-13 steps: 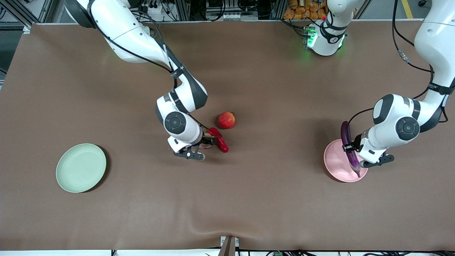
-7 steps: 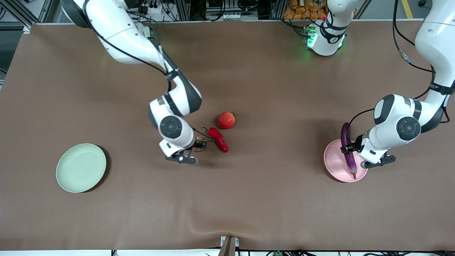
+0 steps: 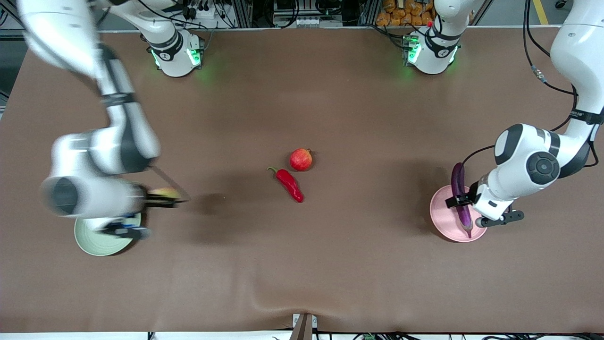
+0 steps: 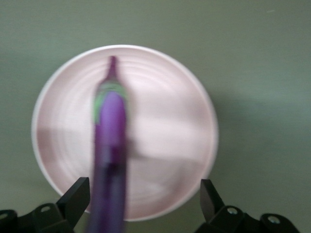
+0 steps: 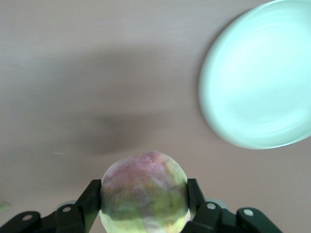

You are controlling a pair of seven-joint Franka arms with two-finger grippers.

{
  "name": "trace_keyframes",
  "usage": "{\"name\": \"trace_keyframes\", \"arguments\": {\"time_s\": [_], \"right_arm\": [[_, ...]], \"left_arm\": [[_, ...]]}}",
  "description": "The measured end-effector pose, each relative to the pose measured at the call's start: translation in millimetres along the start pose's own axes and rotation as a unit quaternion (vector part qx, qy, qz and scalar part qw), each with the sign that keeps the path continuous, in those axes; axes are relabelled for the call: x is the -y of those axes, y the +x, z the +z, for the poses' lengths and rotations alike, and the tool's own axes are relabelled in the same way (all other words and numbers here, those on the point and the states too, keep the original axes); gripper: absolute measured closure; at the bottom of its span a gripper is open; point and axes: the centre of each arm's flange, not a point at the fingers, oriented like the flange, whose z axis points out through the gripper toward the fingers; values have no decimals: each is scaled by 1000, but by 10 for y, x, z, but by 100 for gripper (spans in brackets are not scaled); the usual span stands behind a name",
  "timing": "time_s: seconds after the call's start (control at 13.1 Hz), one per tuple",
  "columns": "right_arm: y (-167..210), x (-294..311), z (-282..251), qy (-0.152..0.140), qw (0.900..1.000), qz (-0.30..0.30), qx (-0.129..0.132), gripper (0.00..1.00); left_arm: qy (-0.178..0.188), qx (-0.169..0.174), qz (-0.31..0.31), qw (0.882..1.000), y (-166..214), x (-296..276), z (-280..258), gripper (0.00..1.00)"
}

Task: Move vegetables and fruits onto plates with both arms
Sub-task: 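Carry the yellow apple to the green plate while the left gripper releases, then grasp the red chili with the left gripper while the right gripper releases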

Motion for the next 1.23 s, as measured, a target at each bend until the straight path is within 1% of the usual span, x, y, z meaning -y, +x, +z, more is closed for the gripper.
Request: {"name": "trace_keyframes", "arguments": {"time_s": [0.08, 0.23, 0.31, 0.38, 0.46, 0.61, 0.84, 0.92, 1.07, 1.23], "right_arm": [[22, -625, 10, 10, 1000, -16, 3, 24], [-53, -1657, 88, 27, 1000, -15, 5, 24], [-107, -2034, 134, 29, 999, -14, 3, 24], [-133, -2274, 167, 22, 1000, -10, -2, 24], [-124, -2395, 204, 15, 1000, -7, -9, 24], [-23, -2432, 395, 9, 1000, -7, -25, 24], [166, -2276, 822, 14, 1000, -8, -25, 24], [212, -2176, 902, 14, 1000, 1, -23, 24], [282, -2014, 1024, 10, 999, 18, -26, 24], [296, -2036, 1197, 9, 1000, 17, -23, 24]], "left_arm": [[-5, -2, -13, 1000, -48, -174, -45, 0], [-11, -6, -30, 999, -157, -582, -112, 0], [-14, -10, -38, 999, -209, -813, -157, 0], [-20, -14, -47, 999, -267, -1062, -216, 0], [-28, -17, -61, 998, -341, -1345, -286, 0], [-54, -15, -93, 994, -548, -1984, -438, 0], [-86, -3, -162, 983, -847, -2949, -500, 0], [-90, -1, -185, 979, -900, -3242, -438, 0], [-86, -10, -218, 972, -1057, -3778, -206, 0], [-87, -17, -218, 972, -1329, -4204, 38, 0]]}}
